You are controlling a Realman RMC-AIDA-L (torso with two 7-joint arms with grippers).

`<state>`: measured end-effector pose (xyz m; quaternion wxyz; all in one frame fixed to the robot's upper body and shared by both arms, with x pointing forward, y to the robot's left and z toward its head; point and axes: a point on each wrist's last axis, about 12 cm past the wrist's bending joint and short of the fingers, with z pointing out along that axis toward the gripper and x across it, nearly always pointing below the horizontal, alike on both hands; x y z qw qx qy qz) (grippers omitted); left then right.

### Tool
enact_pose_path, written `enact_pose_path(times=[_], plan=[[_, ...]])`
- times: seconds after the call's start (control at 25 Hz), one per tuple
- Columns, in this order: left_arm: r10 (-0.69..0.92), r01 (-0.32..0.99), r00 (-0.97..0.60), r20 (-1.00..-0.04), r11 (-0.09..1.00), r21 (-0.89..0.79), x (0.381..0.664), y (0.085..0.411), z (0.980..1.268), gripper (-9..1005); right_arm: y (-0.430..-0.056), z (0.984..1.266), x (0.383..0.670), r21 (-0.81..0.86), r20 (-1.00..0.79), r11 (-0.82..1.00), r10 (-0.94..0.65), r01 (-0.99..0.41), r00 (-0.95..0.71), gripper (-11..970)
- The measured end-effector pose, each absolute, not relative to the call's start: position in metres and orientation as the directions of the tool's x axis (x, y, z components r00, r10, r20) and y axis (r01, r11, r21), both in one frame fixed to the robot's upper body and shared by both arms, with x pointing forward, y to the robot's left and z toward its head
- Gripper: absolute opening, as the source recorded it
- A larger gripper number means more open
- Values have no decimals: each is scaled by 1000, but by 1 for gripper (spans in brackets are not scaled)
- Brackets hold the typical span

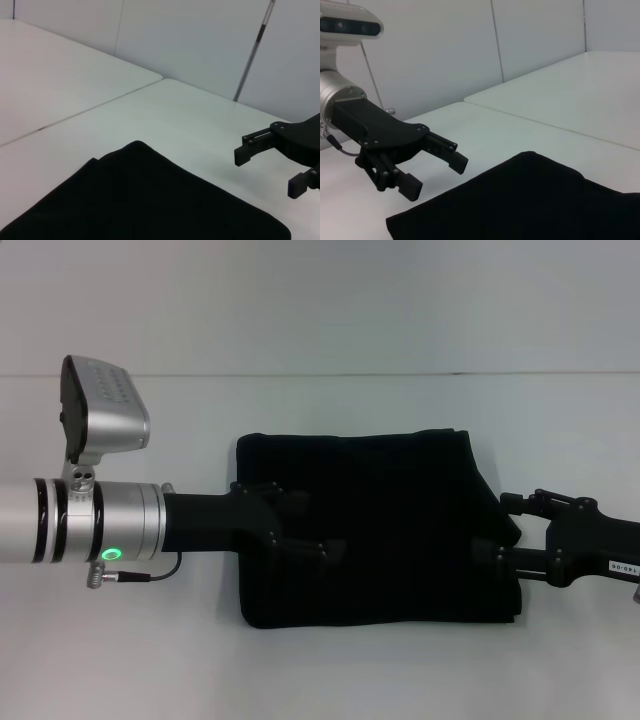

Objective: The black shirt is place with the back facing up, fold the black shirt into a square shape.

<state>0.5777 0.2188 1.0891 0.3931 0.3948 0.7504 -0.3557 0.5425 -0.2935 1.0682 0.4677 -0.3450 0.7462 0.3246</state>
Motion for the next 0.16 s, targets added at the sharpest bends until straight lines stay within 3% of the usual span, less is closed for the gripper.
enact_pose_path(times=[0.16], plan=[[316,873,-382,-868,431,-227,578,219,1090,949,-294,1068,543,162,-922,553,-210,-817,-326,886]])
